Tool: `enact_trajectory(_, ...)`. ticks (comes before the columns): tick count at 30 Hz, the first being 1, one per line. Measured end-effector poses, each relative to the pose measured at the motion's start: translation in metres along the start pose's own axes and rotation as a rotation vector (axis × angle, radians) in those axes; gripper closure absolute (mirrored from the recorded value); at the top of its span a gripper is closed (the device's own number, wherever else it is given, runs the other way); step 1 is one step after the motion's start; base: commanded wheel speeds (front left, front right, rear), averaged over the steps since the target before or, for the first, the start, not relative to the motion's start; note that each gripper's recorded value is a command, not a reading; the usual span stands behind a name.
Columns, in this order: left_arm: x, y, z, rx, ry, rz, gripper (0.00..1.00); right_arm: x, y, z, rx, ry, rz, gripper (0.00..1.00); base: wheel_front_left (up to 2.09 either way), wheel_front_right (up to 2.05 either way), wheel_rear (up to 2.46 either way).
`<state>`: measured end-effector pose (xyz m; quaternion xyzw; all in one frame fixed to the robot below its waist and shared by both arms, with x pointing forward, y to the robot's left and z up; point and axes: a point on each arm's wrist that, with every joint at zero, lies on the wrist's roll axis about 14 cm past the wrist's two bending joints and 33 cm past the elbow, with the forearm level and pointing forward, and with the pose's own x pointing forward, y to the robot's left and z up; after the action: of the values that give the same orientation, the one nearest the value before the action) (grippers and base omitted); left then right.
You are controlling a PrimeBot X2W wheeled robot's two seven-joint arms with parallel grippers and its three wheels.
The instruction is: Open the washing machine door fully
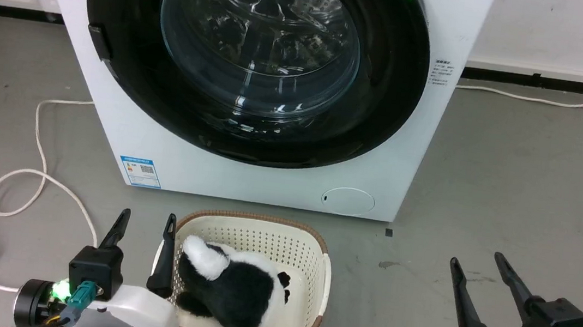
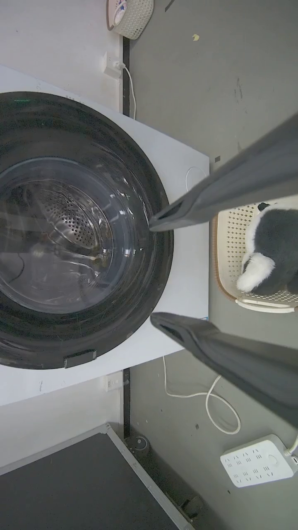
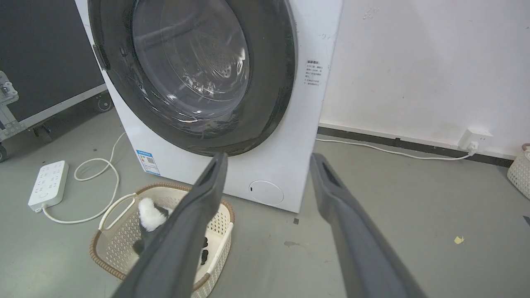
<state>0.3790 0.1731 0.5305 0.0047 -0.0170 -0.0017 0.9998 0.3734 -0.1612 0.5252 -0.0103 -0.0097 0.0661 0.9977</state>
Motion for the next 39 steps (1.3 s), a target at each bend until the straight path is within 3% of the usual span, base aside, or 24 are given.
enact_trajectory(15,0.010,0.005,-0.005,-0.023,-0.009,0.031,0.00,0.036,-0.008,0.016,0.027,-0.073,0.030,0.00,0.00,0.00,0.00)
enact_trajectory(16,0.010,0.005,-0.005,-0.023,-0.009,0.031,0.00,0.036,-0.008,0.016,0.027,-0.073,0.030,0.21,0.00,0.00,0.00)
enact_trajectory(17,0.012,0.006,-0.005,-0.029,-0.012,0.040,0.00,0.042,-0.010,0.020,0.042,-0.088,0.032,0.74,0.00,0.00,0.00)
enact_trajectory(18,0.012,0.006,-0.005,-0.029,-0.012,0.040,0.00,0.042,-0.010,0.020,0.042,-0.088,0.032,1.00,0.00,0.00,0.00)
enact_trajectory(31,0.023,0.011,-0.008,-0.051,-0.022,0.070,0.00,0.102,-0.027,0.040,0.220,-0.135,0.011,1.00,0.00,0.00,0.00)
enact_trajectory(39,0.028,0.018,-0.012,-0.064,-0.022,0.101,0.00,0.136,-0.034,0.037,0.299,-0.093,0.003,1.00,0.00,0.00,0.00)
